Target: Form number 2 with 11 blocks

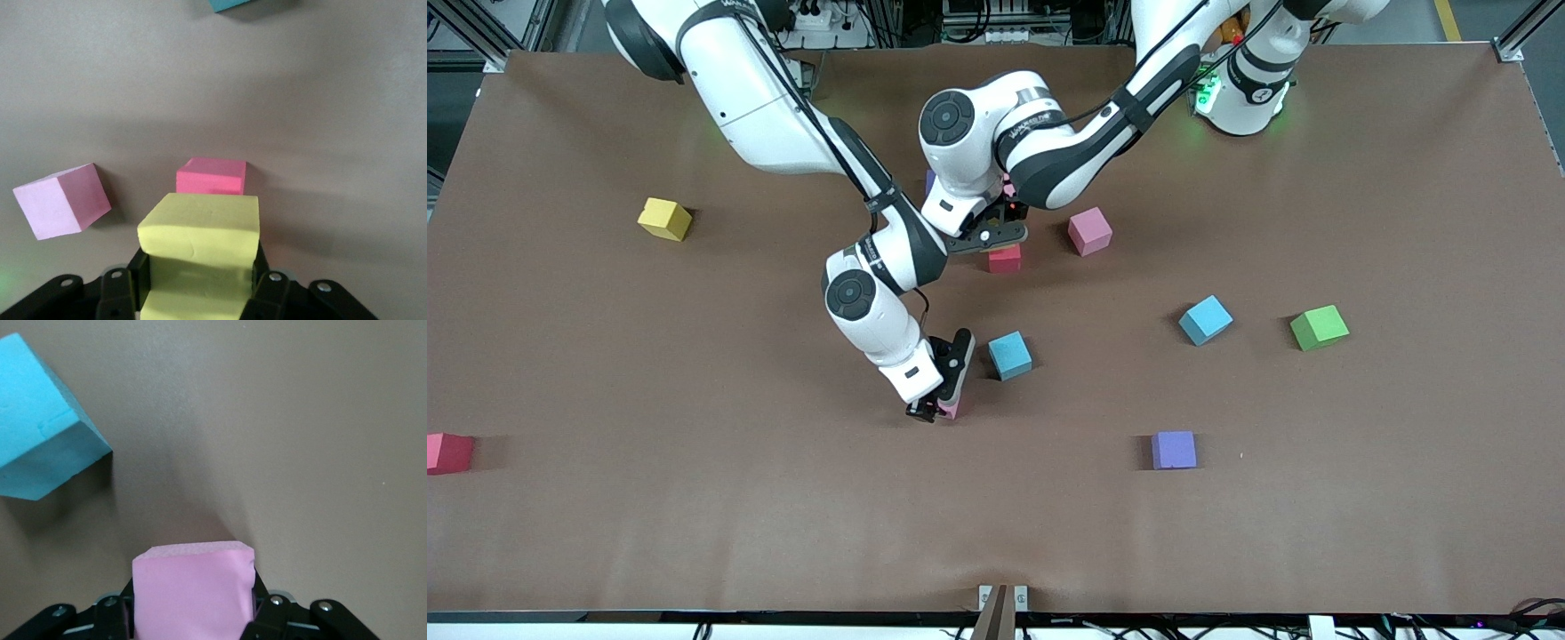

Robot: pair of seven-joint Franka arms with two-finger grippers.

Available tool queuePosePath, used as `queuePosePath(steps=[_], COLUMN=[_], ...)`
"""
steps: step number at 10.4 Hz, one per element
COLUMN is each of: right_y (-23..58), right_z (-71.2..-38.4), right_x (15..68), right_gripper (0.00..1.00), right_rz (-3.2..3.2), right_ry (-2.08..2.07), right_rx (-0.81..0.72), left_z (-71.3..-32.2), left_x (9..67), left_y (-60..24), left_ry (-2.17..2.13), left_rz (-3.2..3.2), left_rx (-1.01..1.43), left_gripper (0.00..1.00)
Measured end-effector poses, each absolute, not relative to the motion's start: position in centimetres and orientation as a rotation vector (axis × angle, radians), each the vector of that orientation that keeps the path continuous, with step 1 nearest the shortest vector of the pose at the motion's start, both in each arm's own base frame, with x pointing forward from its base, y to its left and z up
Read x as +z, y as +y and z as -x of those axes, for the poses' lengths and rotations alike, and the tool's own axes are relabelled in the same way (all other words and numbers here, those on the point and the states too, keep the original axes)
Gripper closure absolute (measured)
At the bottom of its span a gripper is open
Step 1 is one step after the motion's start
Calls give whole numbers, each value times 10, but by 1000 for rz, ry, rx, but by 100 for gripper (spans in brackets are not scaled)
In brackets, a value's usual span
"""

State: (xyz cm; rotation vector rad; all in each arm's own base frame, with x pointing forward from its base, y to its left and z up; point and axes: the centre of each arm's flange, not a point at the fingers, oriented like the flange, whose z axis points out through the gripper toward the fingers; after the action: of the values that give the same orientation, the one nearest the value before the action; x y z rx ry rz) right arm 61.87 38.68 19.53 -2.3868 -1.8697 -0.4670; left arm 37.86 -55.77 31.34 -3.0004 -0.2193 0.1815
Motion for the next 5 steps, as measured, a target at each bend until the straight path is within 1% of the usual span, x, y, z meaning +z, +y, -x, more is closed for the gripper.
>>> queuePosePath(steps=[3,5], right_y=[384,363], right_z=[-621,-634], right_x=[200,204], right_gripper=[40,40], right_rz=[2377,2373], right_ry=[-1890,-1940], right_rx=[-339,-300], left_z=[-355,-341], left_x=[329,332], left_y=[-569,-574], left_ry=[-157,-125], left_rz=[3029,3033], left_rx=[180,184], left_gripper=[41,41])
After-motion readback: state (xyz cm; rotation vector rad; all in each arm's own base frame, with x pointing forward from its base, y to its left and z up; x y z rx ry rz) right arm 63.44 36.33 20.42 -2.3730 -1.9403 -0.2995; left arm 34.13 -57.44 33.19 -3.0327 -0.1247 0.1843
